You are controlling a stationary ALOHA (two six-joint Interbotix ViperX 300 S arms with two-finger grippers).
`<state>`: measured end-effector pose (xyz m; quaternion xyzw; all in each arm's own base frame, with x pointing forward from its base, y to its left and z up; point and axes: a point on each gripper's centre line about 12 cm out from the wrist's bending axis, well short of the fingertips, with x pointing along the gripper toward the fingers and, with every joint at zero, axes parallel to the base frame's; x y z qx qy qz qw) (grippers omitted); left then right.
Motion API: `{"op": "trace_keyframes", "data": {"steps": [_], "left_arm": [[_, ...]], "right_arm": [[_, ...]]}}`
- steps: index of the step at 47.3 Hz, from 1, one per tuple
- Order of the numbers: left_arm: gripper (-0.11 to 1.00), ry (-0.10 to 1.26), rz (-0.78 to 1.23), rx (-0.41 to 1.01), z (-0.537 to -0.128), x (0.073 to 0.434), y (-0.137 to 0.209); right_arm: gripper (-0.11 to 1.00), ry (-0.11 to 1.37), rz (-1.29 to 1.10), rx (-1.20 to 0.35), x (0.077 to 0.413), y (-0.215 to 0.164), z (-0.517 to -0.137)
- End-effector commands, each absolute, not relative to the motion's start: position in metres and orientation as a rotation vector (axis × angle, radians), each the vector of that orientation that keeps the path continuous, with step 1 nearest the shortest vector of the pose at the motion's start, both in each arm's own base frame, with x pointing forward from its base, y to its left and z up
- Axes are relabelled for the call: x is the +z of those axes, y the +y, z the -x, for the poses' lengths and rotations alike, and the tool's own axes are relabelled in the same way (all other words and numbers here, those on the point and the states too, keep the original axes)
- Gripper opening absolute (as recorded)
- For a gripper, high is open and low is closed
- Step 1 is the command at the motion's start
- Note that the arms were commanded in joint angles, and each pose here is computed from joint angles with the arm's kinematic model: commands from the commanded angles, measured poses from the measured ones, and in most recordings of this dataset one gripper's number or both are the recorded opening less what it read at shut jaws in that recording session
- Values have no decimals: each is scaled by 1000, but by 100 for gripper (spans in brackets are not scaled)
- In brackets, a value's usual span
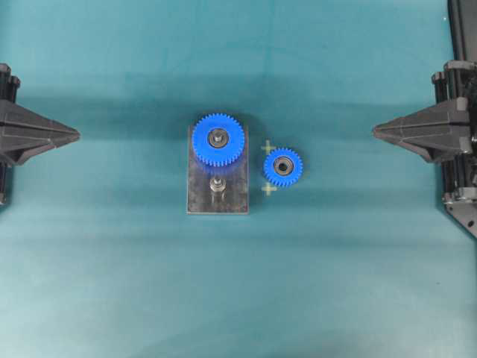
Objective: Fit the small gear onto the shaft.
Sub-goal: 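Carry the small blue gear in the right gripper toward the plate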
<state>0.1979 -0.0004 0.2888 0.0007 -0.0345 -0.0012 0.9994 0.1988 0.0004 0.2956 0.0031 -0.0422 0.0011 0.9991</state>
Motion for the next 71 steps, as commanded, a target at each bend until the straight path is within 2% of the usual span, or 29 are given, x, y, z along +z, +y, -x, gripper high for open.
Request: {"op": "trace_keyframes", "data": {"steps": [1,3,8,12,22,29,50,52,56,67,69,71], "left_arm": [[0,-58,25,-16,-206,292,-3],[0,-47,37,-17,-209,290,-3],[0,-13,40,-16,-217,286,-3],[0,29,39,-16,-223,282,-3],[0,220,33,-8,-231,260,-3],[0,328,23,-2,-232,246,-1],[0,391,-3,23,-241,236,6],[0,399,-4,22,-243,234,6],[0,414,-8,21,-249,231,6],[0,437,-8,26,-259,223,8],[0,439,-7,26,-260,221,8],[0,439,-8,26,-260,221,8]], "right_arm": [[1,-78,-25,-19,297,-4,-204],[1,-29,-91,-49,297,-9,-209],[1,220,-221,-114,275,-20,-222],[1,408,-256,-137,260,-25,-232],[1,730,-295,-170,233,-35,-267],[1,852,-274,-179,209,-40,-286],[1,1107,-294,-204,150,-53,-323],[4,1116,-294,-205,147,-54,-327],[21,1131,-298,-208,141,-56,-333],[85,1155,-309,-222,132,-64,-345],[91,1158,-312,-225,130,-65,-346],[89,1161,-311,-223,129,-64,-347]]}}
